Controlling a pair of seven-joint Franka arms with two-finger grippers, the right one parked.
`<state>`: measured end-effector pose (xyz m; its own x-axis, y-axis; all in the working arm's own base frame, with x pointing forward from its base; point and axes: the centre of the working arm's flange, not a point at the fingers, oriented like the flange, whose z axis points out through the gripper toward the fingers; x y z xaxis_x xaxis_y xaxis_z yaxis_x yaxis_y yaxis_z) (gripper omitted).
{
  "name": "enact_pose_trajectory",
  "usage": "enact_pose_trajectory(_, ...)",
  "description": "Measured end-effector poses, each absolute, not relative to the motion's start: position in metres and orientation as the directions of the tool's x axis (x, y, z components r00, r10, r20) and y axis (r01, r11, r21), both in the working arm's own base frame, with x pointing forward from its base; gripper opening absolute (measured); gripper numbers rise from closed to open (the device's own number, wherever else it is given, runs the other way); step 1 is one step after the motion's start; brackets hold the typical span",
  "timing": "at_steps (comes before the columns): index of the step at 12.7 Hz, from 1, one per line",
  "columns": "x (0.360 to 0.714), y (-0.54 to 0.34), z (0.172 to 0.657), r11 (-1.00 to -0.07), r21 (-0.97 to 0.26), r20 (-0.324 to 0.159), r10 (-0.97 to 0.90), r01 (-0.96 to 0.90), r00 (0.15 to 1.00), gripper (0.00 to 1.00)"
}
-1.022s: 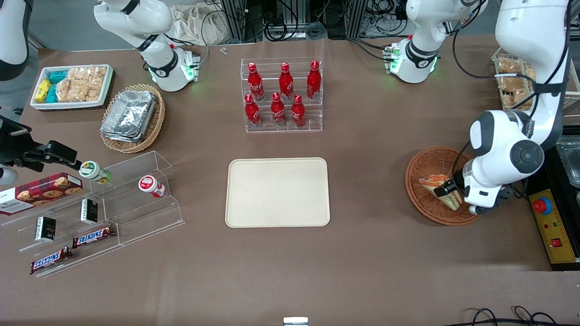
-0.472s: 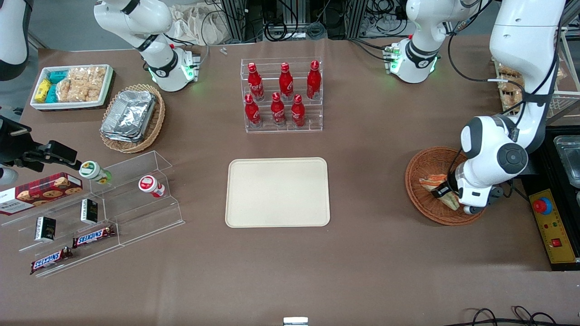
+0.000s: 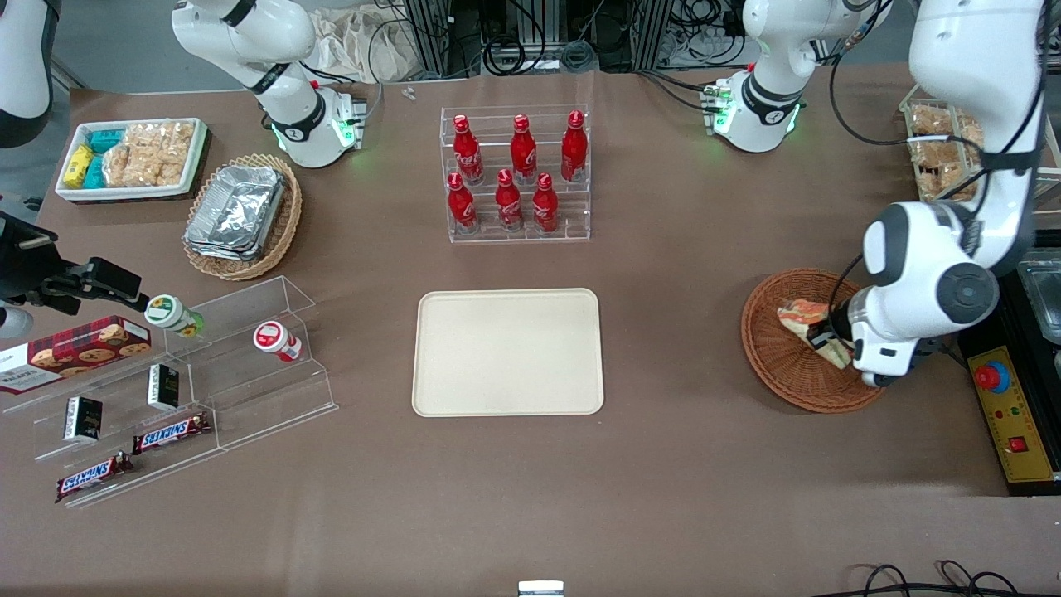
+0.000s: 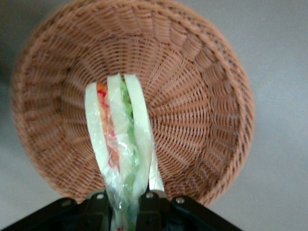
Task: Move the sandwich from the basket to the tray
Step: 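Lift the sandwich out of the basket with the left gripper, then carry the sandwich over the cream tray with the left gripper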
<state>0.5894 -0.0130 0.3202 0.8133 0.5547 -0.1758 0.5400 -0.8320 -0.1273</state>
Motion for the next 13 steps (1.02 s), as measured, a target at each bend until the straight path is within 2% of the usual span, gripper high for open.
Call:
enact_pose_trajectory(2,0.601,-0.021,0.374,-0.840,-0.141,-0.196,0.542,0.523,0.817,0.15)
enact_pose_trajectory(4,0.606,-0.045,0.411,-0.868,-0.136,-0.214,0.497,0.478,0.841,0.15)
enact_pose_trajectory(8,0.590,-0.159,0.445,-0.972,-0.065,-0.237,0.233,0.224,0.943,0.15)
enact_pose_trajectory(10,0.575,-0.228,0.448,-0.996,-0.002,-0.205,0.091,0.092,0.975,0.15)
enact_pose_trajectory(13,0.558,-0.318,0.426,-0.996,0.067,-0.112,-0.073,-0.065,0.991,0.15)
